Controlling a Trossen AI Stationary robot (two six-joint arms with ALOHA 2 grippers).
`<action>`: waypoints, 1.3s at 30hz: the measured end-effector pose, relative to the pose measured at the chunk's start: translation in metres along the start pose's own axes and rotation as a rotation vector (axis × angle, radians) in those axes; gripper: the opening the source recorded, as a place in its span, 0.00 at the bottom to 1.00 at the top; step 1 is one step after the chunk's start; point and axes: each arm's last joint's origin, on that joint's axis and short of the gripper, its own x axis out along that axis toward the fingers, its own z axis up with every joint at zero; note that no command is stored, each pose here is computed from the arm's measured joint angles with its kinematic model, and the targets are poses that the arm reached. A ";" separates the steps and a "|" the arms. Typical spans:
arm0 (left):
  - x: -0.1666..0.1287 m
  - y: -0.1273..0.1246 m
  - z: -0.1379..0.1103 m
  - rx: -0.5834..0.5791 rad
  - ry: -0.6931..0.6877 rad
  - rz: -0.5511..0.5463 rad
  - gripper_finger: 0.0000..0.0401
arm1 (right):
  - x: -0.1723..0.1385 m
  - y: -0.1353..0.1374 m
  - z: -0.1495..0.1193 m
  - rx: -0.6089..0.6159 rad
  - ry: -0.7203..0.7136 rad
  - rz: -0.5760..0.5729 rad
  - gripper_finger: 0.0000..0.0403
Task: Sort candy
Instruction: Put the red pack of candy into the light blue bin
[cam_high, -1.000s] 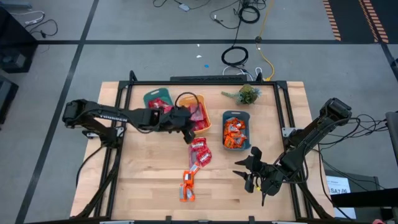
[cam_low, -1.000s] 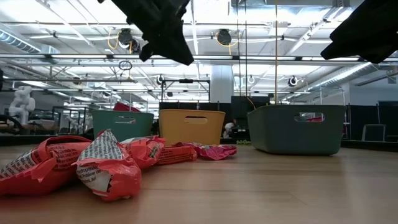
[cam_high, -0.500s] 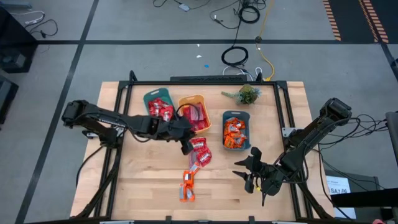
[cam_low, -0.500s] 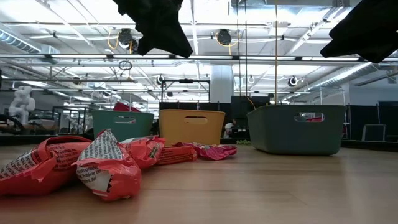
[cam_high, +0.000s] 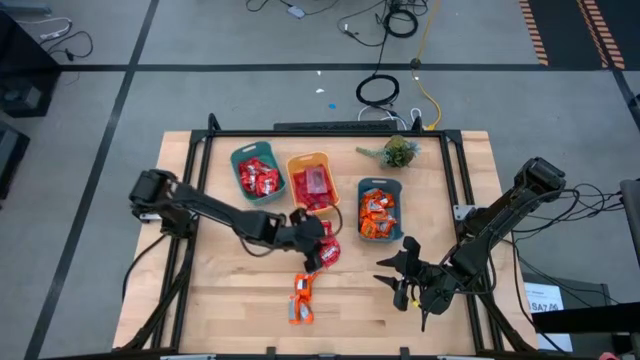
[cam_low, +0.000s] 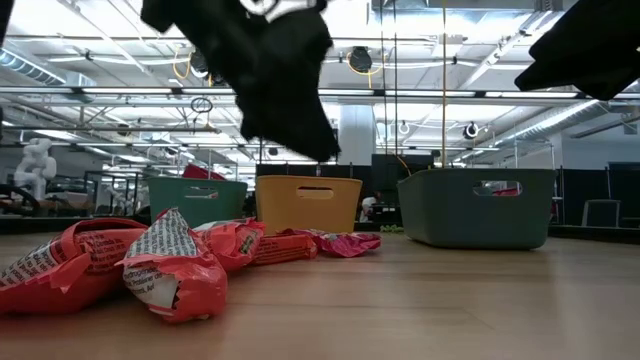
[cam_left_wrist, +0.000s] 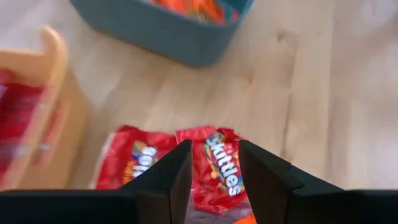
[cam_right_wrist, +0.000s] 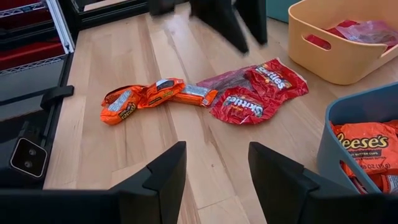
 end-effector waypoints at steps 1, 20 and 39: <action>0.007 -0.001 -0.004 0.004 0.011 0.004 0.35 | 0.000 0.000 0.000 0.000 0.000 0.000 0.41; 0.074 0.001 -0.045 -0.059 0.111 0.050 0.35 | 0.000 0.001 0.000 0.001 0.000 0.006 0.41; 0.063 -0.023 -0.013 0.065 0.067 -0.034 0.01 | 0.000 0.001 0.000 0.000 0.000 0.005 0.41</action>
